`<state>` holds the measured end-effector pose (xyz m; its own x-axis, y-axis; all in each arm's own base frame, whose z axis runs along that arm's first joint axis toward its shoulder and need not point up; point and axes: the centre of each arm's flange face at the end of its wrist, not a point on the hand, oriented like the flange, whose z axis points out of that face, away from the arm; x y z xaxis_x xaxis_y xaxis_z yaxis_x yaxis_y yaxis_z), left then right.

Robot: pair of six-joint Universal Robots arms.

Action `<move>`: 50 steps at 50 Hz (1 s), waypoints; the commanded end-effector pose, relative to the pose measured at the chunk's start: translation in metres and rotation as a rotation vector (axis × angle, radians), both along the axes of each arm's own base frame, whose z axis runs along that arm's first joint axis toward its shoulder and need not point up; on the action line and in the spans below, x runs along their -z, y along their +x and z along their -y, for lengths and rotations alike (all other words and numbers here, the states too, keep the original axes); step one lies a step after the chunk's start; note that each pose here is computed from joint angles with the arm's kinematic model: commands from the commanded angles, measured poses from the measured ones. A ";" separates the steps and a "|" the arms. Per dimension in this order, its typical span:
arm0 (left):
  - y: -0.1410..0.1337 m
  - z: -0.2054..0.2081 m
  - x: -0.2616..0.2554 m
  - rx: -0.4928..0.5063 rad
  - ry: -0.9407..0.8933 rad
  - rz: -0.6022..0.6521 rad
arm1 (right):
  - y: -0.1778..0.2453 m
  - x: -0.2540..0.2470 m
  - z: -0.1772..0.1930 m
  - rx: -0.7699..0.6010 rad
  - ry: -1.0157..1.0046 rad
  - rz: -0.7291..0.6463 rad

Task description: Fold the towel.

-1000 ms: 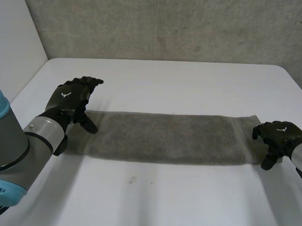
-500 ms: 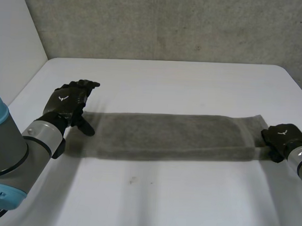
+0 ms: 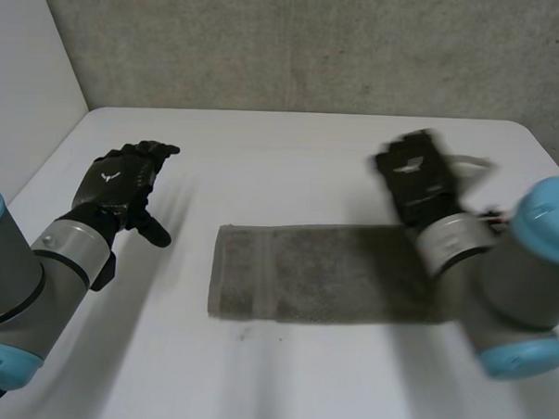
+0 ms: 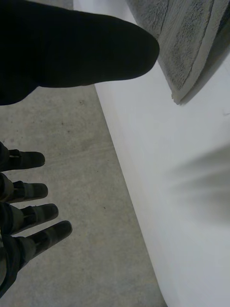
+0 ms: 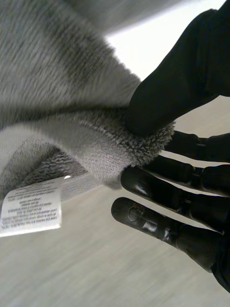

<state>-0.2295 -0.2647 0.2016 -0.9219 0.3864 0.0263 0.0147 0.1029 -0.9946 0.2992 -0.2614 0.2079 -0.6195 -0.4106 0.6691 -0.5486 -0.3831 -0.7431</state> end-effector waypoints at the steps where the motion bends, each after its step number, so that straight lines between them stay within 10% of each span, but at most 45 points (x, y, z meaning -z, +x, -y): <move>1: 0.000 -0.001 0.001 0.000 0.004 0.001 | 0.071 0.047 -0.089 -0.469 0.092 -0.056; 11: -0.002 -0.003 0.005 0.007 0.016 0.005 | 0.089 0.081 -0.106 -0.547 0.199 -0.108; 26: -0.052 -0.029 -0.003 0.176 -0.021 0.008 | 0.003 0.022 -0.029 -0.100 0.461 0.260; 50: -0.094 -0.043 0.074 0.155 0.009 0.415 | -0.072 0.079 -0.016 0.112 0.519 0.058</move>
